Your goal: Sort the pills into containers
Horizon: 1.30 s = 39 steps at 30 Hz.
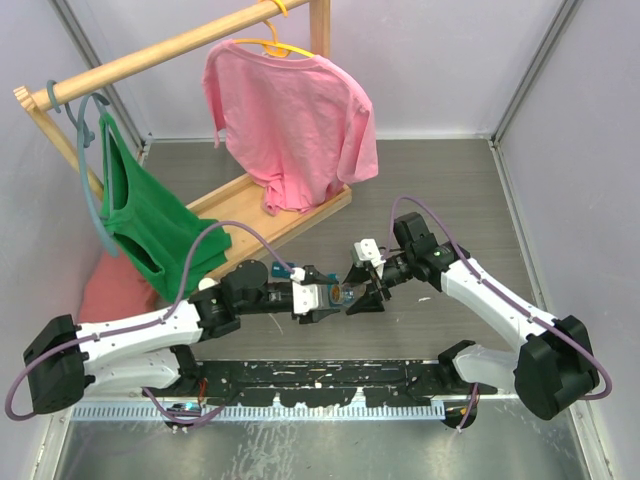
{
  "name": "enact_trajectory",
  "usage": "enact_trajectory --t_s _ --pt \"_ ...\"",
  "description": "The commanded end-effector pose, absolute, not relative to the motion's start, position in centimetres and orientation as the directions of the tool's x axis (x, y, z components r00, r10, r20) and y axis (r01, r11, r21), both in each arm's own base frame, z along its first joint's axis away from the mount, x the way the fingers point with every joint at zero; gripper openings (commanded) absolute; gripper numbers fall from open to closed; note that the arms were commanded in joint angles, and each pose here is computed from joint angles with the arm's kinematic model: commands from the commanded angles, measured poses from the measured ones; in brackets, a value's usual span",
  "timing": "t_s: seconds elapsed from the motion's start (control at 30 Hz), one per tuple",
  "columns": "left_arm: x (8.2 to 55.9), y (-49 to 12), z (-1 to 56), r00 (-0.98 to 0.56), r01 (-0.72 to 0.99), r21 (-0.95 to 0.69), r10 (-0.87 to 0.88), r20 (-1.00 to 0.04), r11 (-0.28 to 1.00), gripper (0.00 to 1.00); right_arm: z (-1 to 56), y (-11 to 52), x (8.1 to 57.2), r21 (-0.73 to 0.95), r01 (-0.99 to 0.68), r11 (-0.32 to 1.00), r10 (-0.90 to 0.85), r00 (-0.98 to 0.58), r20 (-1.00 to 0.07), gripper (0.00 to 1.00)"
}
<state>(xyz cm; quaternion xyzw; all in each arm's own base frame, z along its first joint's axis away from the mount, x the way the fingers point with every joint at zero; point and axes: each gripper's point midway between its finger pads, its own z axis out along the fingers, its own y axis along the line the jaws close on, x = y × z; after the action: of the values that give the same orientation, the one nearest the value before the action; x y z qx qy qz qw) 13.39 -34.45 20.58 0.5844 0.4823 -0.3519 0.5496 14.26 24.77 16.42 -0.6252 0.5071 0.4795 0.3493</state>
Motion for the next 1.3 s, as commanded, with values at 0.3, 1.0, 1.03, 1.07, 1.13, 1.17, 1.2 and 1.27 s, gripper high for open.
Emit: enact_trajectory --t_s 0.3,1.0,1.03,1.07,1.13,1.17,1.2,1.27 --pt "14.0 -35.4 23.2 0.264 0.955 0.277 0.12 -0.957 0.111 0.39 18.5 25.3 14.7 -0.009 -0.964 -0.266 -0.245 0.077 -0.966 0.01" --pt "15.2 -34.0 23.4 -0.729 0.454 -0.813 -0.373 -0.574 0.364 0.0 17.6 25.6 17.1 0.057 -0.989 -0.14 -0.318 -0.01 -0.948 0.01" --pt "15.2 -34.2 23.2 -0.737 0.421 -0.83 -0.397 -0.548 0.365 0.0 17.5 25.6 17.1 0.059 -0.989 -0.137 -0.32 -0.012 -0.947 0.01" --pt "15.3 -34.3 23.1 -0.743 0.394 -0.843 -0.413 -0.527 0.366 0.0 17.4 25.6 17.2 0.061 -0.989 -0.132 -0.324 -0.015 -0.946 0.01" --pt "15.4 -34.6 23.0 -0.75 0.36 -0.856 -0.43 -0.502 0.372 0.0 17.4 25.5 17.3 0.061 -0.99 -0.127 -0.327 -0.016 -0.945 0.01" --pt "15.5 -34.8 23.2 -0.752 0.348 -0.857 -0.433 -0.497 0.38 0.0 17.4 25.5 17.3 0.063 -0.99 -0.126 -0.328 -0.018 -0.944 0.01" --pt "15.6 -34.8 23.1 -0.753 0.336 -0.853 -0.43 -0.498 0.4 0.0 17.4 25.6 17.3 0.063 -0.99 -0.127 -0.328 -0.018 -0.944 0.01" --pt "15.8 -34.8 22.9 -0.753 0.33 -0.84 -0.417 -0.51 0.431 0.0 17.4 25.5 17.3 0.063 -0.99 -0.125 -0.327 -0.019 -0.945 0.01"
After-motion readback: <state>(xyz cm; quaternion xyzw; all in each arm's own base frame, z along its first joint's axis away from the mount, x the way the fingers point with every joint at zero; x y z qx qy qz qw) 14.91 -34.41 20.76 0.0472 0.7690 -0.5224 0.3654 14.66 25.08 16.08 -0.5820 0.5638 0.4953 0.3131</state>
